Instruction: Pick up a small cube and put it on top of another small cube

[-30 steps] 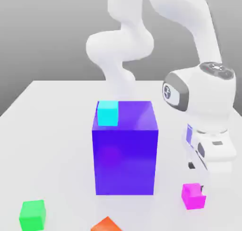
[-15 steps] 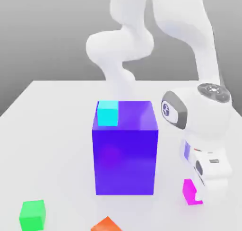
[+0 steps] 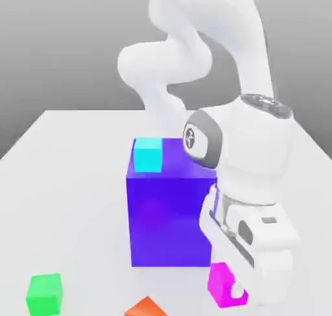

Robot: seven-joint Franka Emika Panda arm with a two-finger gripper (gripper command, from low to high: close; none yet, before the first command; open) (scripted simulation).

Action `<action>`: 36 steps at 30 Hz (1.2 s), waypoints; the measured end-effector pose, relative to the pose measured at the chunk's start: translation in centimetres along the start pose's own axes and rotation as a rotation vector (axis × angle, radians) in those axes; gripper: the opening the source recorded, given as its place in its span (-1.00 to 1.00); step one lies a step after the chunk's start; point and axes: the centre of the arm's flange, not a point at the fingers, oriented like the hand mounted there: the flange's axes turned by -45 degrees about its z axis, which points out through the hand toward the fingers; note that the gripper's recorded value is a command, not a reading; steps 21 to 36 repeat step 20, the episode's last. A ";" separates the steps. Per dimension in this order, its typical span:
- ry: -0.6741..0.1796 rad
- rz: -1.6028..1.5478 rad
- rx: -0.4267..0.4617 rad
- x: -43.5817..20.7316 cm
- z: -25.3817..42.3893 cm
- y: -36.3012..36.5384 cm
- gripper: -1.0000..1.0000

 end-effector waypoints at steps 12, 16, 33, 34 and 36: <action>0.115 0.585 0.150 -23.6 0.9 -8.8 -1.00; 0.130 0.618 0.157 -23.4 5.5 -9.9 -1.00; 0.131 0.621 0.158 -23.3 6.5 -10.1 1.00; 0.131 0.621 0.158 -23.3 6.5 -10.1 1.00; 0.131 0.621 0.158 -23.3 6.5 -10.1 1.00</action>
